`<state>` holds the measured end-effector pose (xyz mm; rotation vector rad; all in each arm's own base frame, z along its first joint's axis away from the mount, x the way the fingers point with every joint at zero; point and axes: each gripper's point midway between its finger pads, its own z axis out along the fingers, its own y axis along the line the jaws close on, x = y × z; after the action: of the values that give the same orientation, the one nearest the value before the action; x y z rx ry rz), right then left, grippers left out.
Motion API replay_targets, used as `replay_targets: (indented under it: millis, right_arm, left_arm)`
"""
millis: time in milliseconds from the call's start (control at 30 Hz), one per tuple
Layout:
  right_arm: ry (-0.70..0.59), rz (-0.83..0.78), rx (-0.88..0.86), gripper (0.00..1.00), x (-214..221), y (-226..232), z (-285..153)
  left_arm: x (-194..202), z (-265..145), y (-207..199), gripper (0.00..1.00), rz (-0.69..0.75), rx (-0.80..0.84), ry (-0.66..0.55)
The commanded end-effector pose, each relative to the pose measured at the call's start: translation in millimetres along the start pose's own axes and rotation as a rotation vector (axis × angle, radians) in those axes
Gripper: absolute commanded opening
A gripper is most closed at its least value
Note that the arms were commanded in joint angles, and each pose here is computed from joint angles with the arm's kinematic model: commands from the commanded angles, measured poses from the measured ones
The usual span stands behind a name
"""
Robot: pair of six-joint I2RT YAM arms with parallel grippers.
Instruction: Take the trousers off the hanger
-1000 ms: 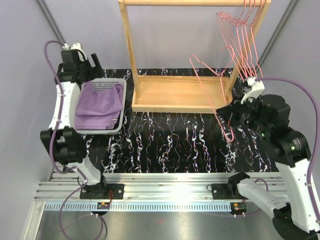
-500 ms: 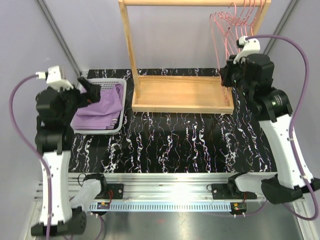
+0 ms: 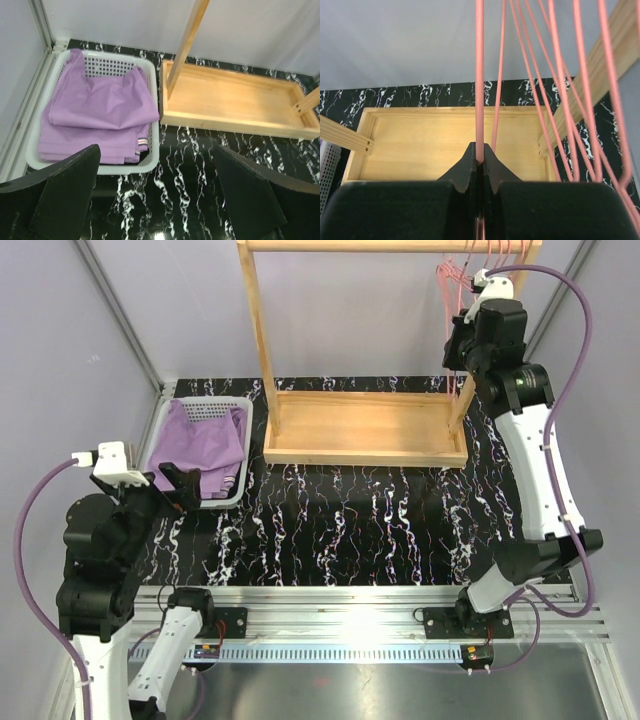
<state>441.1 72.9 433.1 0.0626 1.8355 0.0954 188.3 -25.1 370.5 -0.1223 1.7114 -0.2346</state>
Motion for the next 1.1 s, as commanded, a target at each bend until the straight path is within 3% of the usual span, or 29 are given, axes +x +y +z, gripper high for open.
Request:
replay_targets:
  millis: [0,267,333,367,467,633,800,1067]
  right_arm:
    - [-0.042,0.027,-0.042,0.0,-17.5,5.1,6.7]
    - [0.043,0.065,-0.081,0.01,11.8,11.7,9.8]
    - [0.034,0.069,-0.084,0.13,9.0,11.2,1.2]
    - [0.036,0.073,-0.086,0.37,8.9,11.0,-3.2]
    - [0.005,0.088,-0.095,0.59,-2.0,9.8,-26.6]
    - [-0.057,0.101,-0.169,0.79,-23.2,15.3,-84.1]
    - [-0.055,0.1,-0.205,0.99,-13.9,9.3,-149.9]
    - [-0.001,0.073,-0.01,0.99,40.4,-46.3,-238.5]
  left_arm:
    - [7.1,-5.0,12.7,0.99,0.059,-0.061,0.035]
    - [8.7,-10.7,12.1,0.99,0.078,-0.053,0.041]
    - [17.4,-7.5,14.8,0.99,0.093,-0.059,0.067]
    - [20.9,-6.0,15.0,0.99,0.1,-0.056,0.078]
    - [24.2,-7.2,15.0,0.99,0.109,-0.053,0.093]
    - [14.3,-14.7,24.7,0.99,0.118,-0.113,0.066]
    - [12.6,-21.2,28.6,0.99,0.139,-0.131,0.07]
    - [14.6,-42.7,40.9,0.99,0.211,-0.153,0.038]
